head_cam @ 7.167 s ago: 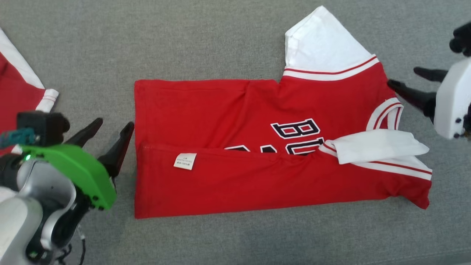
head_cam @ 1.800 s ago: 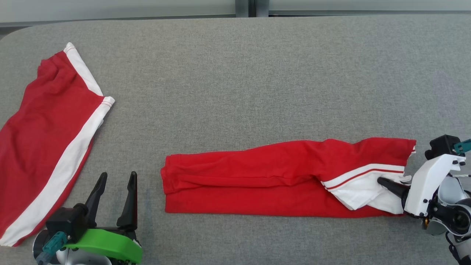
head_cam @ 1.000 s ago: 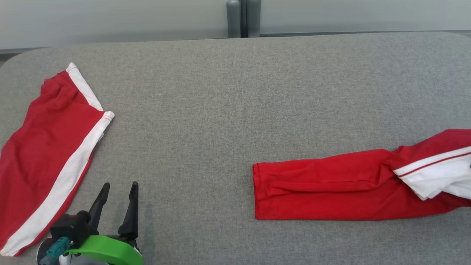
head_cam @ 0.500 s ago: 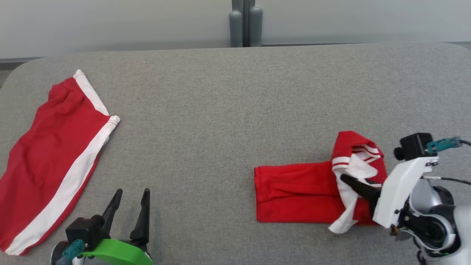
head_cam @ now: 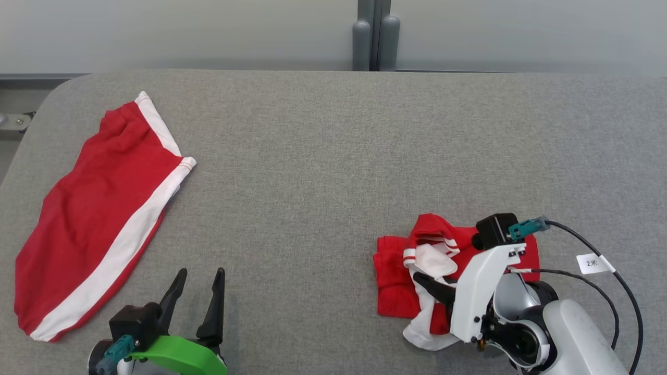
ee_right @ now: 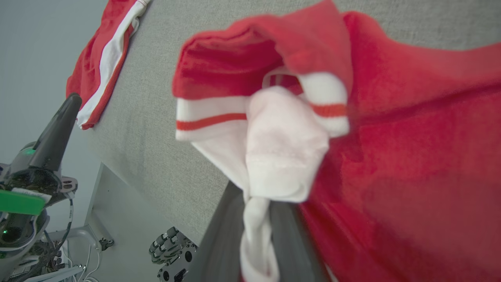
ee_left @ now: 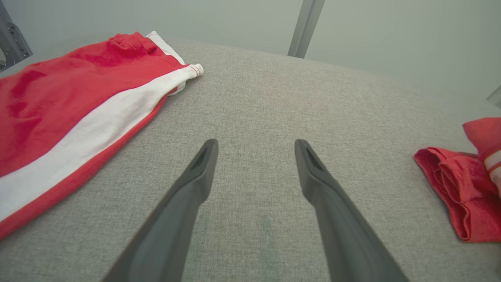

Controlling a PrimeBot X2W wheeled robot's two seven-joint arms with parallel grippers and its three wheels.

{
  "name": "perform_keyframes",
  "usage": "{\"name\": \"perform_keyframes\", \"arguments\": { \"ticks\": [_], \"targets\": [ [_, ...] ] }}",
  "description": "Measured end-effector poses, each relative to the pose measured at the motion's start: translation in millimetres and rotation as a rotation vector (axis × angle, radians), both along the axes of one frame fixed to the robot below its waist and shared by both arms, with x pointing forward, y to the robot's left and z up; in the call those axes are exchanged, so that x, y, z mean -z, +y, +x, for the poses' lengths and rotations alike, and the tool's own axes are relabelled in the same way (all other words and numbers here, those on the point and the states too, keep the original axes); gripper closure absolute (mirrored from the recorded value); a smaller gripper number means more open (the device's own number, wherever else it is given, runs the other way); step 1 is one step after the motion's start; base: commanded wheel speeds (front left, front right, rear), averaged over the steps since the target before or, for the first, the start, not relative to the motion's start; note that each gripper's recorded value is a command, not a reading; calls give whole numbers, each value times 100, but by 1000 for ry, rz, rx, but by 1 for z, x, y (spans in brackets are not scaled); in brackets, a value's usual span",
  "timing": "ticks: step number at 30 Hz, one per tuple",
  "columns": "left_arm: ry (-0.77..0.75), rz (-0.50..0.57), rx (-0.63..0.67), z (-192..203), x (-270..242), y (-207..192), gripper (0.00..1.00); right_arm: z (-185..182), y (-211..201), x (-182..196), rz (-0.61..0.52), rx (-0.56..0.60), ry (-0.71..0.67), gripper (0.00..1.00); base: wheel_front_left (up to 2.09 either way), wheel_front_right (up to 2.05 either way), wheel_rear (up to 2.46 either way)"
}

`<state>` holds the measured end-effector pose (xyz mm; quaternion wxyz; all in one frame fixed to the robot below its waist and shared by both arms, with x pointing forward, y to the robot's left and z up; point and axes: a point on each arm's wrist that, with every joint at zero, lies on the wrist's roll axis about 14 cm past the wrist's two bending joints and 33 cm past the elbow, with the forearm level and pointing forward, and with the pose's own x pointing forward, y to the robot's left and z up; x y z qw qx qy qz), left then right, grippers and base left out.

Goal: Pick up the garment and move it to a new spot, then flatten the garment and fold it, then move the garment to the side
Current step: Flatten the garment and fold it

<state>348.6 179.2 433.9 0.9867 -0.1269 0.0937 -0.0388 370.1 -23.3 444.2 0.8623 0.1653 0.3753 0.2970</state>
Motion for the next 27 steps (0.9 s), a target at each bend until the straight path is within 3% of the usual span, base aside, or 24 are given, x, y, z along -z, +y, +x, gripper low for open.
{"name": "perform_keyframes", "arguments": {
  "ticks": [1, 2, 3, 10, 16, 27],
  "targets": [
    [0, 0, -1, 0, 0, 0, 0, 1, 1, 0, -1, 0, -8, 98, 0, 0, 0],
    [0, 0, -2, -1, 0, 0, 0, 1, 3, -2, -1, -1, -19, 73, 0, 0, 0],
    [0, -1, -3, -1, 1, 0, 0, 3, 4, -4, 0, -1, -35, 0, 0, 0, 0],
    [-4, -8, -5, 1, 1, -2, 0, 12, 7, -35, 88, 52, -159, 0, 0, 0, 0],
    [-19, -17, -1, 2, -4, -5, 0, 20, -10, -83, 185, 159, -360, 0, 0, 0, 0],
    [-70, -12, 30, 10, -18, -15, 0, 27, -112, -116, -131, 340, -822, 0, 0, 0, 0]
  ]
}}
